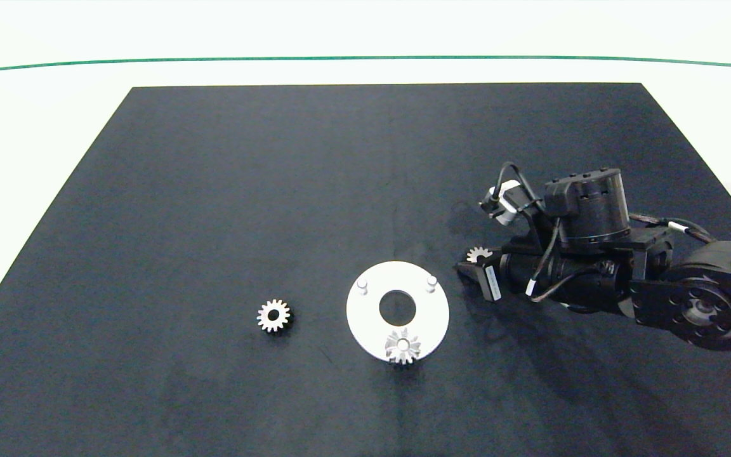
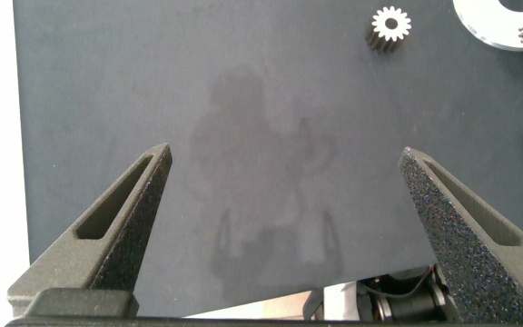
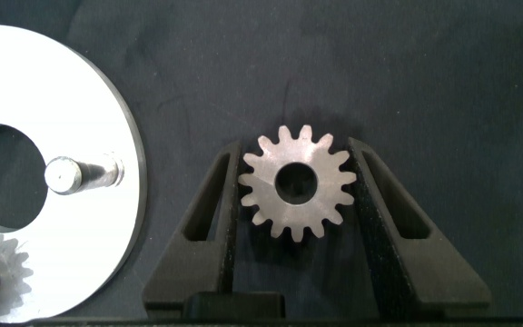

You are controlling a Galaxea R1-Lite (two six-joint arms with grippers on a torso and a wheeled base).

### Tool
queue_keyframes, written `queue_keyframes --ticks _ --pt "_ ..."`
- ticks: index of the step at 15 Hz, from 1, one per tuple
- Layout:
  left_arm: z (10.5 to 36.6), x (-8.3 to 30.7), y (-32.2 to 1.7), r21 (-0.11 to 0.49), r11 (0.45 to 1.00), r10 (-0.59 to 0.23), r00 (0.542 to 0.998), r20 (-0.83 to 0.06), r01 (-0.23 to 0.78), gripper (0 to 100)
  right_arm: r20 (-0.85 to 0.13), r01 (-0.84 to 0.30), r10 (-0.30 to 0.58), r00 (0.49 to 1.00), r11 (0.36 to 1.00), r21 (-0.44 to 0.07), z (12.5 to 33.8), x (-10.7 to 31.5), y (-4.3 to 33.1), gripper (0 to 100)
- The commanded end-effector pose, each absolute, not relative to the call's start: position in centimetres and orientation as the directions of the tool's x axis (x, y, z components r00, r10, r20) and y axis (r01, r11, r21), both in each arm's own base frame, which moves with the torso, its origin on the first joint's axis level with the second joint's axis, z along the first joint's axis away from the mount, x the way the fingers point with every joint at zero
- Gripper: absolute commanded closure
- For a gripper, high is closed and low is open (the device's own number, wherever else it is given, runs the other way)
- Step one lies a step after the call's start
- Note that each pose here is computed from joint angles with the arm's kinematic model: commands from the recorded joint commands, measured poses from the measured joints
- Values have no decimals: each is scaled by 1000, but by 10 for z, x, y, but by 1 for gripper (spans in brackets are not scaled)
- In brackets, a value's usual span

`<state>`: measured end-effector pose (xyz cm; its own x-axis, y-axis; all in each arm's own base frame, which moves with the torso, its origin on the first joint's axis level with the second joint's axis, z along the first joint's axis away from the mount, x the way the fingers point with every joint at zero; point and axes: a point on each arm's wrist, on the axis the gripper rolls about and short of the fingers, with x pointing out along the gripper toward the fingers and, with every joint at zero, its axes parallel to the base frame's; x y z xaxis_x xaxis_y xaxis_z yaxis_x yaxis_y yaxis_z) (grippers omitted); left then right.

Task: Install three planetary gears onto the carrier pins

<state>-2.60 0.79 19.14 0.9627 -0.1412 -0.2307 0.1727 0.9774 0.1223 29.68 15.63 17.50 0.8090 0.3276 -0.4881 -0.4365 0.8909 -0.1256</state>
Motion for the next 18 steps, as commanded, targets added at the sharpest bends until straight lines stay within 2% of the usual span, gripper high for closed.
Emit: queue_keyframes --ticks 1,5,10,15,18 --pt "191 -26 8 123 977 -140 962 -233 173 0 -449 -439 343 825 889 -129 191 288 155 84" --pt "192 -26 8 123 978 -139 963 -230 171 0 -437 -471 376 817 872 -132 206 270 159 84" --pt "194 -27 8 124 978 -138 965 -221 168 0 -427 -487 393 814 864 -132 210 268 164 84" --pt "194 -27 8 125 978 -138 965 -223 169 0 -466 -555 439 768 820 -142 211 253 187 84" --pt "195 -27 8 125 978 -138 966 -218 168 0 -456 -563 447 770 812 -154 215 250 198 84"
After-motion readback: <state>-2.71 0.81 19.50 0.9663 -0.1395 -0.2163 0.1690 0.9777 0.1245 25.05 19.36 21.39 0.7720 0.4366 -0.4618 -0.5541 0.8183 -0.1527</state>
